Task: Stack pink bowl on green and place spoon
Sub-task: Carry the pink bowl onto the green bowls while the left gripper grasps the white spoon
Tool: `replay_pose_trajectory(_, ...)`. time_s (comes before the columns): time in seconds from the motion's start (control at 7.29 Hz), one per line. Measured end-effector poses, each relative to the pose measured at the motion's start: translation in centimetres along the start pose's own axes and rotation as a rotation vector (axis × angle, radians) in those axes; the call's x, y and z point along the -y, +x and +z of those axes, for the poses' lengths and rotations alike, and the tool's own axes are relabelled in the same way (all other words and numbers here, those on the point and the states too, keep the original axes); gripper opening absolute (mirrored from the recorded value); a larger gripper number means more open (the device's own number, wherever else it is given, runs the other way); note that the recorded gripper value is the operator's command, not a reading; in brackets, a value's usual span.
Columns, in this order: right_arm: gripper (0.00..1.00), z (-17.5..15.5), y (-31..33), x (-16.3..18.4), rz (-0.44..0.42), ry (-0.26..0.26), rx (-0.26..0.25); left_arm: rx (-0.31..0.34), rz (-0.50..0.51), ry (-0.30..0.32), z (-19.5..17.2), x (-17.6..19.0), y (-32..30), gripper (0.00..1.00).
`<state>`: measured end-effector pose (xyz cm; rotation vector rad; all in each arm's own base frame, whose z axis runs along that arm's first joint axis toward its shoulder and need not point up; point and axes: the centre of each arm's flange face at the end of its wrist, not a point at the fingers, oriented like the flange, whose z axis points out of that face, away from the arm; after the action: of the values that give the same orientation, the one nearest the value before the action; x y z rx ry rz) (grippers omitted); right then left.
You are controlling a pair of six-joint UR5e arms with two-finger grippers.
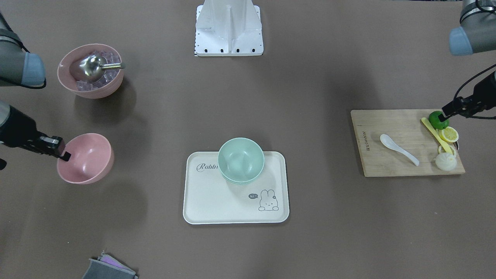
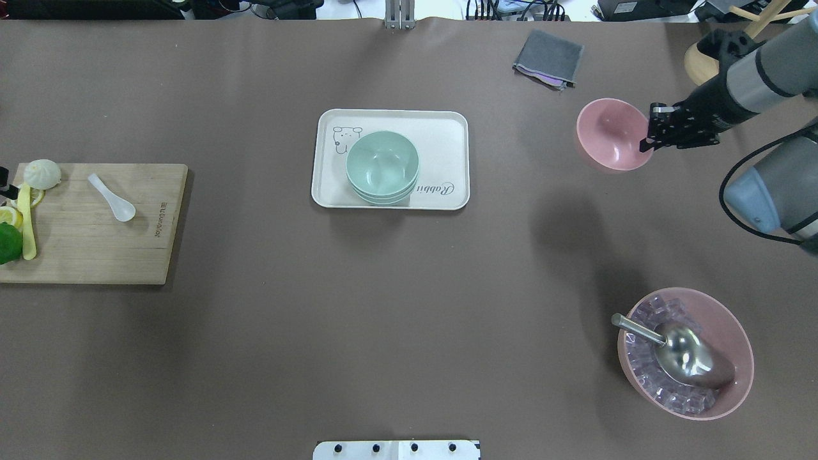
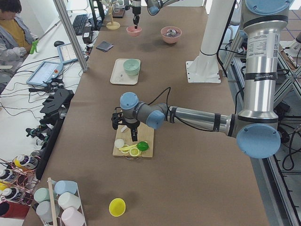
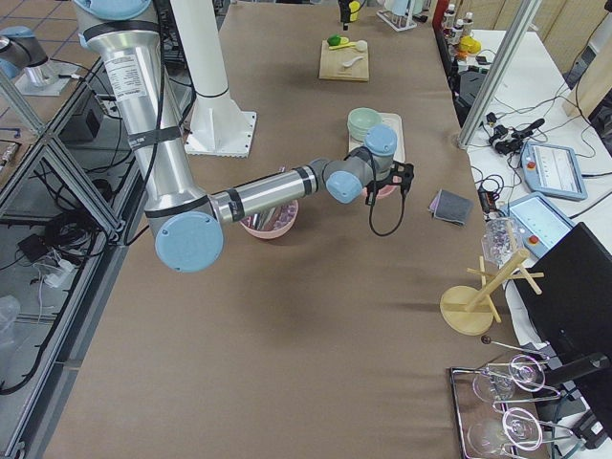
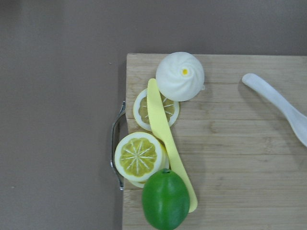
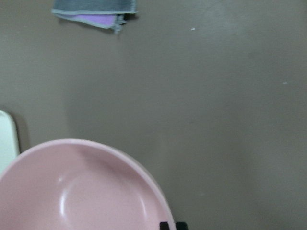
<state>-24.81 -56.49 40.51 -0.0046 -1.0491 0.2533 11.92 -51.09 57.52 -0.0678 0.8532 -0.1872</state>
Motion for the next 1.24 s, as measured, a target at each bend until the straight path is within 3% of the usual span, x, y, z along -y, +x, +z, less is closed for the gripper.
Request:
replay_pose_trajectory(0.27,0.00,0.6,-9.4,-4.0,-0.022,0.029,0.055,0.002,-0.159,-0.023,2.5,4.4,4.3,0.91)
replay_pose_trajectory(0.55,0.00,1.8,-18.9,-8.1,-0.036,0.024,0.022,0.008,-0.252,-0.059,5.1,4.9,7.9,0.82)
replay_pose_trajectory(0.82,0.00,3.8,-24.7,-12.8,-0.033,0.025,-0.016,0.019,-0.279,-0.089,7.1,3.9,9.7,0.70)
replay_pose_trajectory(1.24,0.00,5.6,-27.8,-15.5,-0.027,0.040,-0.020,0.024,-0.271,-0.107,8.9,3.9,11.2,0.50)
